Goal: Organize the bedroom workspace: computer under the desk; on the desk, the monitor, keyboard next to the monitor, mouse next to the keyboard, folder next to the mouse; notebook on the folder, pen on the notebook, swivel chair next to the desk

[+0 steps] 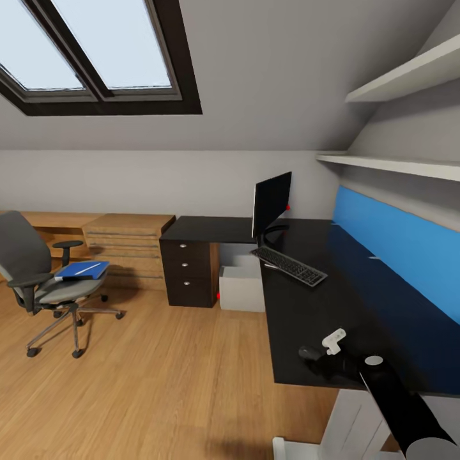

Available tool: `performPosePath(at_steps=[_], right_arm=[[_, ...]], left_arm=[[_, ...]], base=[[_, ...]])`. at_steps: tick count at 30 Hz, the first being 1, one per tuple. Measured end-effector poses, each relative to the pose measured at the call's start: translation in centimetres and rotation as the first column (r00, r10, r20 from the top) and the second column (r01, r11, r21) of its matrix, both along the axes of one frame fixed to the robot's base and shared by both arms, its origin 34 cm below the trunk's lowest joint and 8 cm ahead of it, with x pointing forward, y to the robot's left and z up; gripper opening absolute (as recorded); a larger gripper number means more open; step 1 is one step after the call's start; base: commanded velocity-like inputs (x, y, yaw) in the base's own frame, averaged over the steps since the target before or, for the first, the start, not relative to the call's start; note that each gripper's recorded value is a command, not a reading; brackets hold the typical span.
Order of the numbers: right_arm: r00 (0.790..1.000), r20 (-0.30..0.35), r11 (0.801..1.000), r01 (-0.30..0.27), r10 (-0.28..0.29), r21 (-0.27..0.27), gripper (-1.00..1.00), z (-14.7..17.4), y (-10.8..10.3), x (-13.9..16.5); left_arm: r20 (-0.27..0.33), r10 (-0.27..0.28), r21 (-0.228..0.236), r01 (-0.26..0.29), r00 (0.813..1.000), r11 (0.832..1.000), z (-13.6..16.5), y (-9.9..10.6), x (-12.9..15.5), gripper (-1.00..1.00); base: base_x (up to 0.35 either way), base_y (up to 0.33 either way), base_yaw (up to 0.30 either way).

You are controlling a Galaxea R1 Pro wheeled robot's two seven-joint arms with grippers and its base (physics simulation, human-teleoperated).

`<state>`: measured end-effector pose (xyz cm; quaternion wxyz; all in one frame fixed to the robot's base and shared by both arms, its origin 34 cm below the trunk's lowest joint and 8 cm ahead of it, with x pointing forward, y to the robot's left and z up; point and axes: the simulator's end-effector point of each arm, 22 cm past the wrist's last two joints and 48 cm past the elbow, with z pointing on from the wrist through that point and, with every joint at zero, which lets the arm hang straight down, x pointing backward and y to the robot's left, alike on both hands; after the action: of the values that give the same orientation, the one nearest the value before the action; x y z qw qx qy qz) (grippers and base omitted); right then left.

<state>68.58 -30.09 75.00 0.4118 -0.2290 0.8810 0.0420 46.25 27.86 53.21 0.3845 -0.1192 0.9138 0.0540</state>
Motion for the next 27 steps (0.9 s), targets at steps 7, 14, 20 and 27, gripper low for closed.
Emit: performPosePath(at_steps=[7,14,20,27], right_arm=[[1.0,-0.01,1.0,0.001,-0.001,0.001,1.0,-1.6,0.0,-0.3],[1.0,-0.008,1.0,0.003,-0.003,0.011,1.0,-1.7,0.1,-0.2],[1.0,-0.007,1.0,0.002,-0.001,0.009,1.0,-1.7,0.1,-0.2],[1.0,-0.007,1.0,0.001,-0.001,0.009,1.0,-1.7,0.1,-0.2]], left_arm=[[0.001,-0.001,0.0,0.001,1.0,1.0,-1.2,0.0,0.0,1.0],[0.002,-0.002,-0.001,0.002,1.0,1.0,-1.3,0.0,0.0,1.0],[0.002,-0.003,0.001,0.003,1.0,1.0,-1.3,0.1,0.0,1.0],[0.004,-0.005,0.005,0.005,1.0,1.0,-1.3,0.3,0.0,1.0]], base=[[0.0,0.0,0.0],[0.0,0.0,0.0],[0.0,0.0,0.0],[0.033,0.0,0.0]])
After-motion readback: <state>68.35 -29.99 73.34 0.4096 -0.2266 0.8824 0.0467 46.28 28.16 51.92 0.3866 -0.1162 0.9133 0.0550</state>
